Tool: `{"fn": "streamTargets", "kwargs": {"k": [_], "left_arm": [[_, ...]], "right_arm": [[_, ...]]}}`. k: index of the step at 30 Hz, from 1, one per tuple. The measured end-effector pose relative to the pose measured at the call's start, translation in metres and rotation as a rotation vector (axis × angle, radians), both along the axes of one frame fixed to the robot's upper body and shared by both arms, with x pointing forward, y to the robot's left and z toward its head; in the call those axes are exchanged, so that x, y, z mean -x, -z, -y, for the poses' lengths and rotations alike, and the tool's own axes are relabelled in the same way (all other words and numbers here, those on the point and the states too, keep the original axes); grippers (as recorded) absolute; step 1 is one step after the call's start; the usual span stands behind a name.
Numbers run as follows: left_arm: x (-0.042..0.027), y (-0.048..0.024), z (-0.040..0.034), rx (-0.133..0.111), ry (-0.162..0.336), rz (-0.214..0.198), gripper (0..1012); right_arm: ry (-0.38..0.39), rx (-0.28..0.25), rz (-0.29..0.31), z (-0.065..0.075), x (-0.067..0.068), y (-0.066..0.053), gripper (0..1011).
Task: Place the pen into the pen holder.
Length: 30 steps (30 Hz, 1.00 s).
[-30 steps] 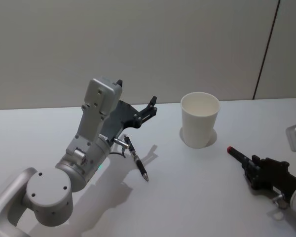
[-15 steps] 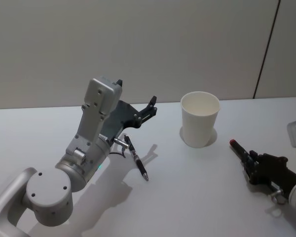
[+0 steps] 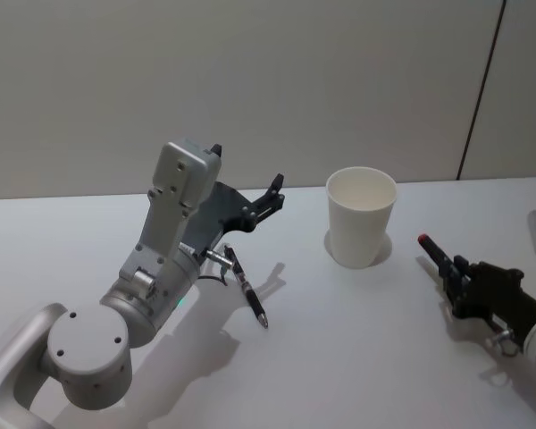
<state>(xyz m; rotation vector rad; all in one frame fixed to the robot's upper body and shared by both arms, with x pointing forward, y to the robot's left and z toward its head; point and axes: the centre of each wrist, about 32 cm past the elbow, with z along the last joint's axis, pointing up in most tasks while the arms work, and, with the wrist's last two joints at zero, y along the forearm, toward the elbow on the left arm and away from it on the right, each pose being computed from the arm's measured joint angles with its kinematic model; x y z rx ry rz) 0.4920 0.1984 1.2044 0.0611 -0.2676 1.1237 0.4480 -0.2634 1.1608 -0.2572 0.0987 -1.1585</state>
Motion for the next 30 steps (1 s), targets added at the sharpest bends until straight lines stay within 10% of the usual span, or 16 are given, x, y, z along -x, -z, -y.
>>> {"fn": "streamTargets", "kwargs": {"k": [30], "left_arm": [[0.0000, 0.0000, 0.0000, 0.000, 0.000, 0.000, 1001]], "right_arm": [[-0.003, -0.269, 0.392, -0.001, -0.036, -0.048, 178]]}}
